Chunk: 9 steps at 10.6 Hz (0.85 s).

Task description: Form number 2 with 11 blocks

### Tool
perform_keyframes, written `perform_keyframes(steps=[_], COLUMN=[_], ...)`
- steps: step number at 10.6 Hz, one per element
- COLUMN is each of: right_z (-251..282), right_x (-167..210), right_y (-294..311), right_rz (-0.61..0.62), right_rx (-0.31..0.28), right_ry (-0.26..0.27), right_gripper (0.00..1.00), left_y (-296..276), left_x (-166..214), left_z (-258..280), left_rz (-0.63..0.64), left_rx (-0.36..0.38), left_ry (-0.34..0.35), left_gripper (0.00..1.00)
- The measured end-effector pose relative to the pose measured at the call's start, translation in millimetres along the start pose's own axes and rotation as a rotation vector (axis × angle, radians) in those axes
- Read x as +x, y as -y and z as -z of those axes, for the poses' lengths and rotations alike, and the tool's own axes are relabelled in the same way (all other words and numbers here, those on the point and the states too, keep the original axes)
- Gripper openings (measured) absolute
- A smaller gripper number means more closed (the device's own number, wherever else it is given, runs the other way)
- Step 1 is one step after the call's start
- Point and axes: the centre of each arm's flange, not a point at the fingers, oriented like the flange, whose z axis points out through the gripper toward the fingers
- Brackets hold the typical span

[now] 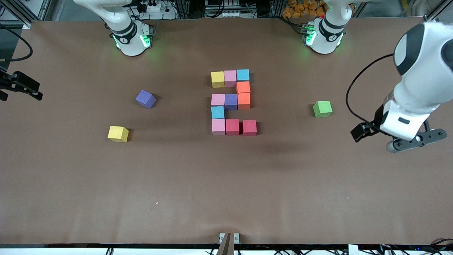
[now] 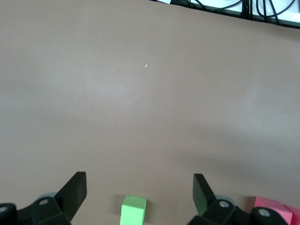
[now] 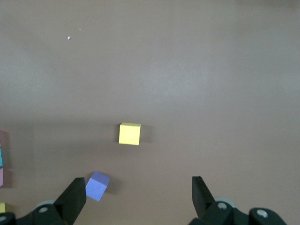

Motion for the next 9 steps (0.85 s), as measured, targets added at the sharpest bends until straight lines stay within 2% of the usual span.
perform_keyframes(steps=[1,3,5,9], right_z=[0.7,0.7,-0.7,-6.8], right_x=[1.0,1.6,1.9,-5.3], right_y=[-4.8,-6.7,-3.2,5.4], right_rz=[-0.038,-0.138,-0.160,-0.124], right_rx=[-0.001,0.000,0.000,0.002], right_ry=[-0.012,-0.018,-0.014,0.055], right_gripper=[1.00,1.00,1.00,1.00], left_y=[1.7,5.0,11.8,18.3], left_x=[-3.8,-17.4,-29.1,-46.1], left_z=[14.1,42.9,65.8,93.8], left_rz=[-0.031,-0.056,-0.048,-0.046], left_rx=[0.001,-0.050,-0.084,-0.075], left_ry=[0.000,0.023,0.035,0.028], left_gripper=[1.00,1.00,1.00,1.00])
